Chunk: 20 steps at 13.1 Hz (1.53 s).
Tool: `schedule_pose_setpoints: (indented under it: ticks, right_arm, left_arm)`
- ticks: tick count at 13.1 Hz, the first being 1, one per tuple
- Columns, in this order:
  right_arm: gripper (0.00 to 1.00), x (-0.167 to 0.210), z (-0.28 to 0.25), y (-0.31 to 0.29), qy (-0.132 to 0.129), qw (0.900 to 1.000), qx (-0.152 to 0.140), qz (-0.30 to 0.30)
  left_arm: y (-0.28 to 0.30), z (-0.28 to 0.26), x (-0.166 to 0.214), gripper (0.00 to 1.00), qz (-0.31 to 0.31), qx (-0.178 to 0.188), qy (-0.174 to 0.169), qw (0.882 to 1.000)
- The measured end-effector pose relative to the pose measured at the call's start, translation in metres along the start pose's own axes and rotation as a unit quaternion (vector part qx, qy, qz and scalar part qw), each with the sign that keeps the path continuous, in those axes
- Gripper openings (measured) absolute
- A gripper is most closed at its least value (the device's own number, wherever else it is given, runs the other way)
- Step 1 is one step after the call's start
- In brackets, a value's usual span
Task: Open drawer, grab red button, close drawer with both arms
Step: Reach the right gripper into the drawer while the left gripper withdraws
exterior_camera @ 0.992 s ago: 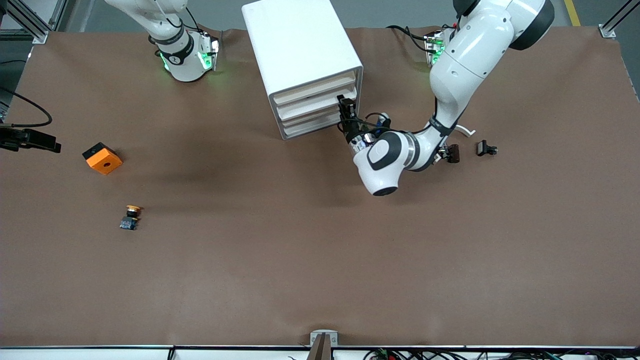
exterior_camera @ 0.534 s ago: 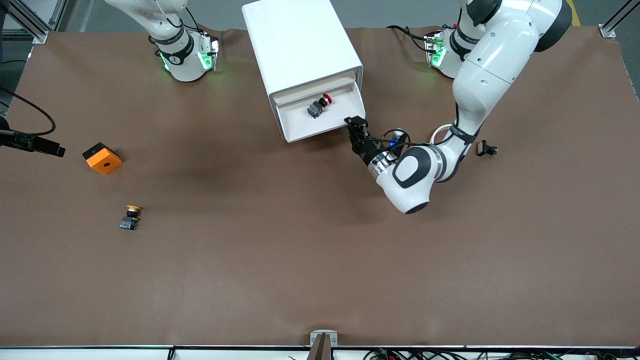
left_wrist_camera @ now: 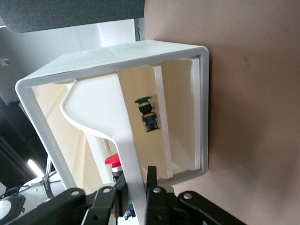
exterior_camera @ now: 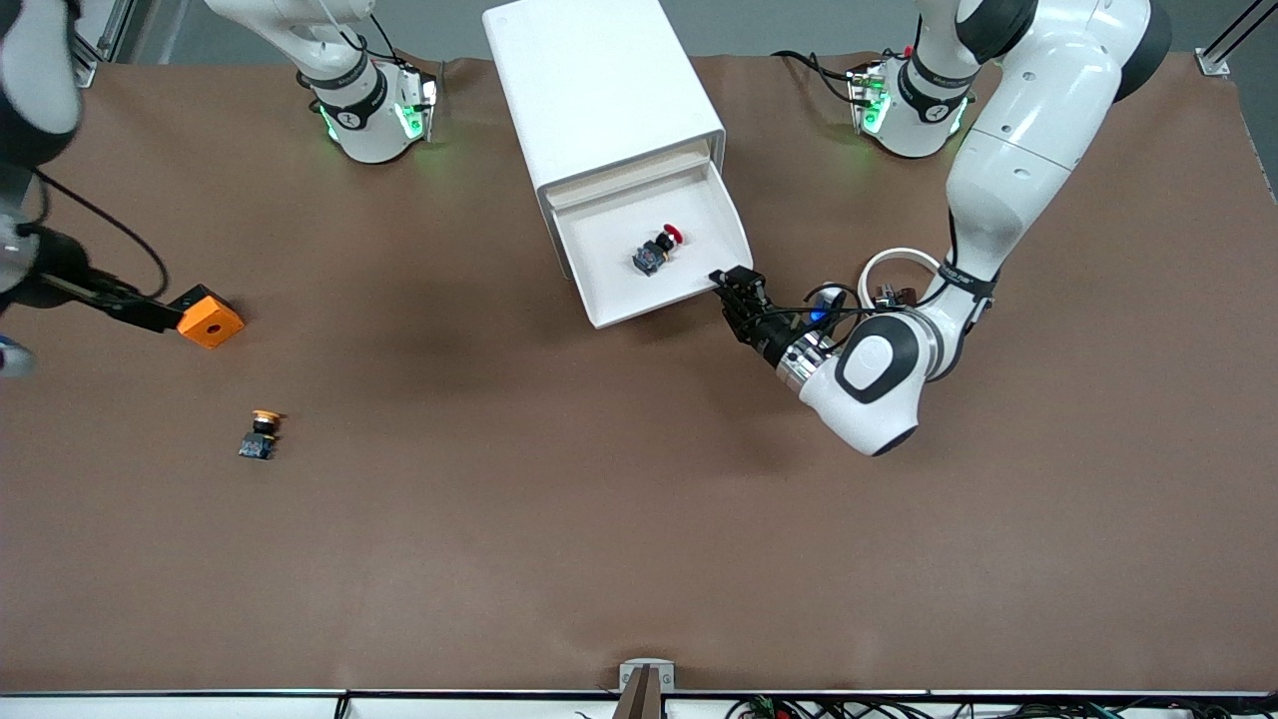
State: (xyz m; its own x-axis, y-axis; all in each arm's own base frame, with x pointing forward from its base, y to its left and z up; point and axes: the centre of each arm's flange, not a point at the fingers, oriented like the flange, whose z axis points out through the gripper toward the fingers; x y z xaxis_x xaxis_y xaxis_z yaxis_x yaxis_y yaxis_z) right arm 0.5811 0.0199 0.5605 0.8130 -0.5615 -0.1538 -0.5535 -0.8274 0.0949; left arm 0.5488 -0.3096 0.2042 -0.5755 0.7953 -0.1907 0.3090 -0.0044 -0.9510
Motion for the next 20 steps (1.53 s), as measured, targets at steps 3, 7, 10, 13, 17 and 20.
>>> schedule_pose_setpoints:
  ticks: [3, 7, 10, 13, 17, 20]
  right_arm:
    - [1.0, -0.048, 0.002, -0.058, -0.012, 1.0, 0.01, 0.026]
    - [1.0, -0.115, 0.007, -0.127, 0.002, 0.998, 0.013, 0.057]
    - [1.0, -0.178, 0.027, -0.184, 0.006, 0.995, 0.034, 0.091]
    - [1.0, -0.241, 0.066, -0.244, 0.012, 0.991, 0.056, 0.122]
    - [1.0, -0.3, 0.11, -0.29, 0.013, 0.992, 0.053, 0.115]
    - [1.0, -0.331, 0.122, -0.3, 0.013, 0.993, 0.046, 0.111]
  left_arm:
    - [-0.002, -0.004, -0.002, 0.3, 0.007, -0.003, -0.003, 1.0]
    - [-0.005, -0.007, -0.006, 0.69, 0.013, -0.006, -0.007, 1.0]
    - [-0.006, -0.014, -0.009, 0.99, 0.046, -0.02, -0.005, 0.999]
    - [-0.01, -0.026, -0.01, 1.0, 0.104, -0.051, 0.021, 0.993]
    - [-0.019, -0.046, -0.006, 1.0, 0.258, -0.098, 0.098, 0.956]
    - [-0.019, -0.064, -0.002, 1.0, 0.385, -0.135, 0.168, 0.897]
